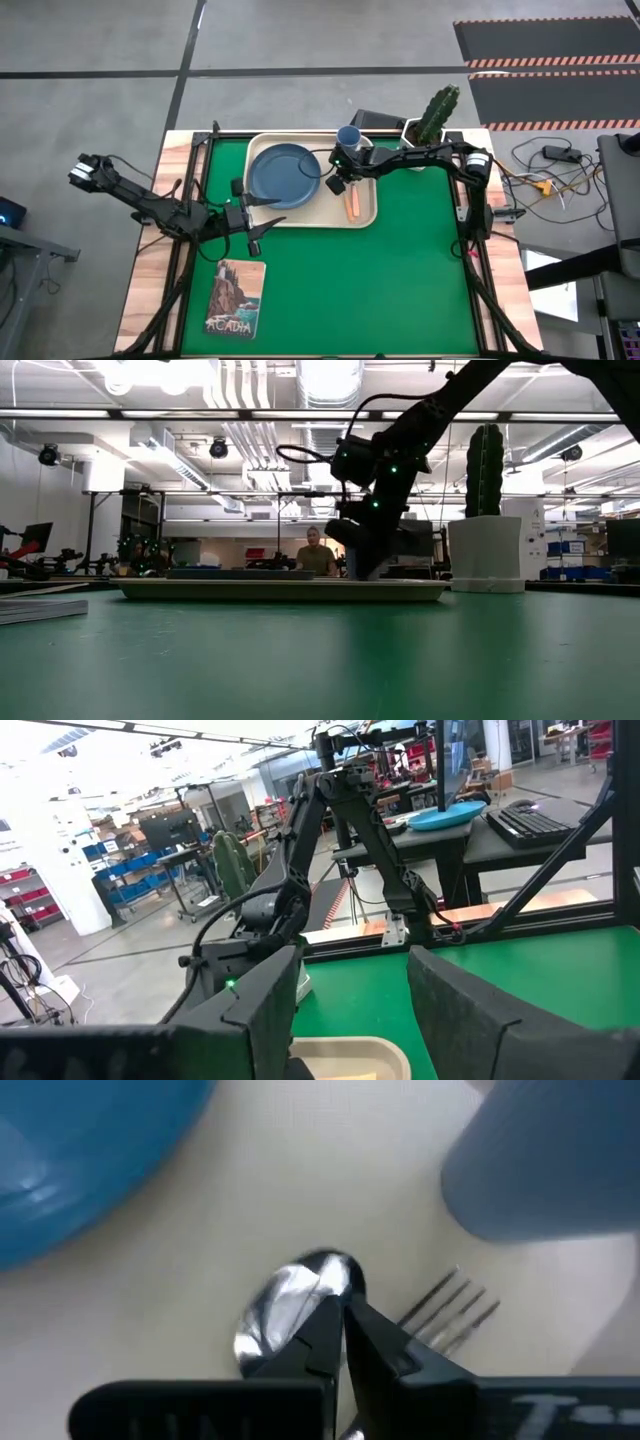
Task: Pick and place plate/cup/fork/spoon on tray
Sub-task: Put the yellow spoon on the white tray
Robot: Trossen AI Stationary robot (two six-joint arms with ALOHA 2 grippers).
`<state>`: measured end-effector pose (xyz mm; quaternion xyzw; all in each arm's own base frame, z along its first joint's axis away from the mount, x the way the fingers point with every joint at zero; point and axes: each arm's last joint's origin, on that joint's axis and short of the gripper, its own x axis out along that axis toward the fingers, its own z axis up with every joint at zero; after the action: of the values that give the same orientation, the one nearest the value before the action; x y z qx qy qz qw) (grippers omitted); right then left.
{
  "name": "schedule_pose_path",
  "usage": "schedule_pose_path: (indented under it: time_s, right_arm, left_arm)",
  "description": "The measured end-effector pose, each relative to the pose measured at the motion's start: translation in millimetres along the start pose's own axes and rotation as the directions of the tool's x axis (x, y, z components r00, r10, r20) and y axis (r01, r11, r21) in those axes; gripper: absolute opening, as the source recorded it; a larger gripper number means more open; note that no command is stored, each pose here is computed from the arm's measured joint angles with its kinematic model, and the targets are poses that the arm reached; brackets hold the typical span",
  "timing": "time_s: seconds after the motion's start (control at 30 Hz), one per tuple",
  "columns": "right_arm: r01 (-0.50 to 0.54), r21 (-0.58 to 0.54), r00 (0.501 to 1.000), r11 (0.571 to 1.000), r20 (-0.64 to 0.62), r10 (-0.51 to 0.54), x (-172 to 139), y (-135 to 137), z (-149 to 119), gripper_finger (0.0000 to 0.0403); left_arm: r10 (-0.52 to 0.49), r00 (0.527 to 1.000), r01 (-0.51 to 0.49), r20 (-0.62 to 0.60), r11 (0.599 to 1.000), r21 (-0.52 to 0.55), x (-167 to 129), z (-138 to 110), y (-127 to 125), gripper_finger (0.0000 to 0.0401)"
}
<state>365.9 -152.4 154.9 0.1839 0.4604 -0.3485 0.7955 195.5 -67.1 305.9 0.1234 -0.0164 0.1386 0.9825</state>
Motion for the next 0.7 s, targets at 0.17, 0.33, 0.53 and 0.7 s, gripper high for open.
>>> schedule_pose_path:
  time_s: [0.17, 0.33, 0.53, 0.7]
  right_arm:
    - [-0.003, -0.010, 1.000, 1.000, 0.006, 0.003, -5, 0, 3, 0.0008]
    - [-0.012, -0.008, 1.000, 1.000, 0.003, 0.012, -22, -3, 5, 0.0008]
    - [-0.154, -0.073, 0.979, 0.985, -0.148, 0.142, -31, 1, -6, 0.0008]
    - [-0.291, -0.083, 0.921, 0.953, -0.295, 0.256, -35, 13, -23, 0.0008]
  left_arm:
    - [0.000, 1.000, 0.000, 0.000, 1.000, 0.000, 0, 0, 0, 0.0171]
    - [0.001, 1.000, -0.001, 0.000, 1.000, 0.009, 0, 0, 0, 0.0171]
    - [0.005, 1.000, -0.005, -0.001, 1.000, 0.030, 0, 0, 0, 0.0171]
    - [0.007, 1.000, -0.007, -0.002, 0.999, 0.049, 0, 0, 0, 0.0171]
